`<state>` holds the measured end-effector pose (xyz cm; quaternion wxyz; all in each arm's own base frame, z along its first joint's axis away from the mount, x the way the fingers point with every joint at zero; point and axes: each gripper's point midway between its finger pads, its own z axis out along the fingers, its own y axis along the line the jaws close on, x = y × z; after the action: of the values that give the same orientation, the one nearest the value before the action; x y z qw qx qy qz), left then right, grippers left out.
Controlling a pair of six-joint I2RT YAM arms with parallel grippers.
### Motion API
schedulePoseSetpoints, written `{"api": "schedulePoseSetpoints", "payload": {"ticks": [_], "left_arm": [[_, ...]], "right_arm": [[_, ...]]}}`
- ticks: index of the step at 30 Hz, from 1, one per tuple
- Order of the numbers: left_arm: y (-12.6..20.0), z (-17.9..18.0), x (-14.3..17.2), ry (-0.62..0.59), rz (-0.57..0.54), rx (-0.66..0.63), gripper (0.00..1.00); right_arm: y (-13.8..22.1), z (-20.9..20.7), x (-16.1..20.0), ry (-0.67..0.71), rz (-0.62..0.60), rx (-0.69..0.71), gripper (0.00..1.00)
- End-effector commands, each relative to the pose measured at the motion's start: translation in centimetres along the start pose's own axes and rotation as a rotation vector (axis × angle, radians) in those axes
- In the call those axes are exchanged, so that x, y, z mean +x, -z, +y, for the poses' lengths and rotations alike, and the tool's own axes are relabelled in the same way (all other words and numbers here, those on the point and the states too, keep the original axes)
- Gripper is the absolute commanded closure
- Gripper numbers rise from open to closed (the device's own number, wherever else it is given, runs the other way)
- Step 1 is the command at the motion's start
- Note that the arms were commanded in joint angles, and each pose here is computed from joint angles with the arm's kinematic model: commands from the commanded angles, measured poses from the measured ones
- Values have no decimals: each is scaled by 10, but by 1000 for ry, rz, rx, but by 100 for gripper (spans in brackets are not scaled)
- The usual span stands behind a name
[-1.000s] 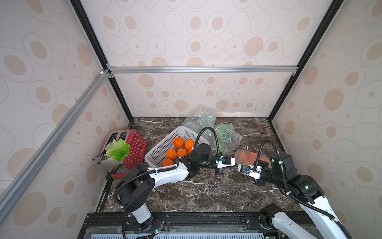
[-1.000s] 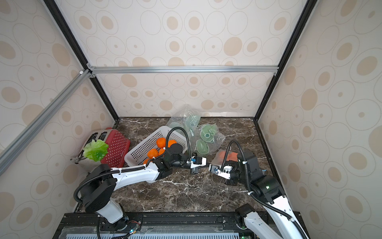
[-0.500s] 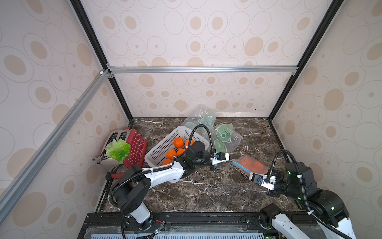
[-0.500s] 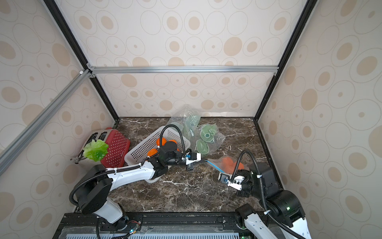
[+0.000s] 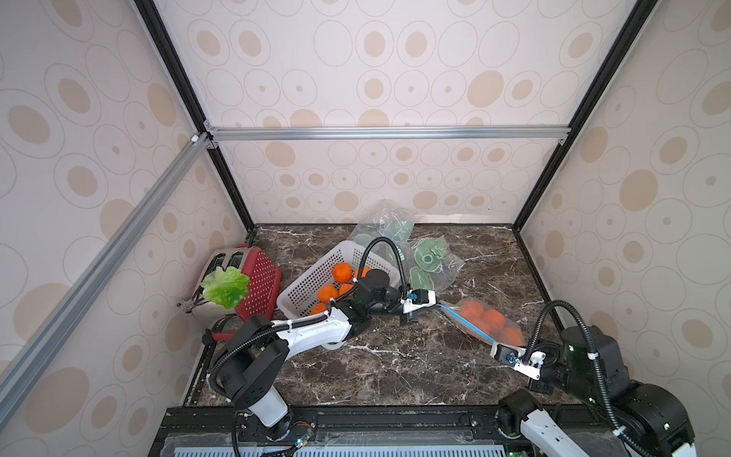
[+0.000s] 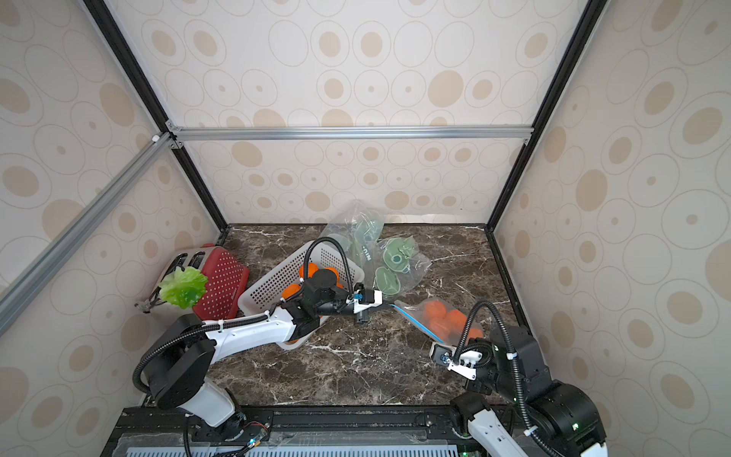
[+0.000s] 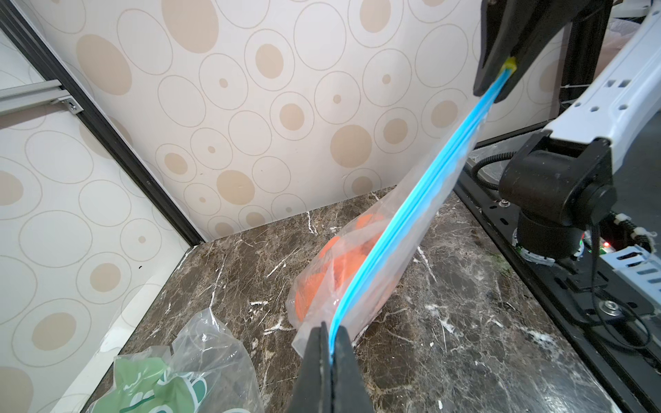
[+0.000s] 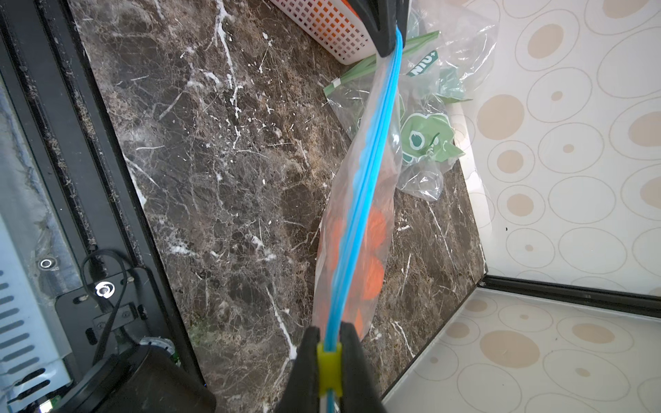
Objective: Open the zip-top bag and take out the orange
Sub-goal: Unzip the zipper on the zipper food storage bag.
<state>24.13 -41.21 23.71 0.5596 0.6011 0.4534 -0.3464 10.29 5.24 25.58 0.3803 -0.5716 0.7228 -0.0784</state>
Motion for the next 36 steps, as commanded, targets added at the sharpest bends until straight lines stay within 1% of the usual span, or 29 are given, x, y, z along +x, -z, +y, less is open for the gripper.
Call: {"api": "schedulePoseSetpoints", "payload": {"ticks": [1,7,19,24,32,33,34,36], "left_arm": [[14,32,18,17,62,-125,100],[15,34,20,24,66,-134,100],[19,37,22,22,72,-145,100],[25,41,22,24,75,-160,100],[24,40,21,31,64,-147,100],[24,38,18,34,54,-137,100],[23,37,16,38,45,-128,100],[22,34,12,46,23,-101,100]], "right_arm": [[15,23,22,-8,76,-52,100],[25,20,23,-19,68,-17,100],[37,17,21,-6,58,-2,100],[37,19,19,-2,50,-11,100],[31,22,22,3,60,-25,100],[28,22,21,0,57,-28,93],[26,22,21,-3,55,-29,84],[20,26,19,-32,40,-49,61]]}}
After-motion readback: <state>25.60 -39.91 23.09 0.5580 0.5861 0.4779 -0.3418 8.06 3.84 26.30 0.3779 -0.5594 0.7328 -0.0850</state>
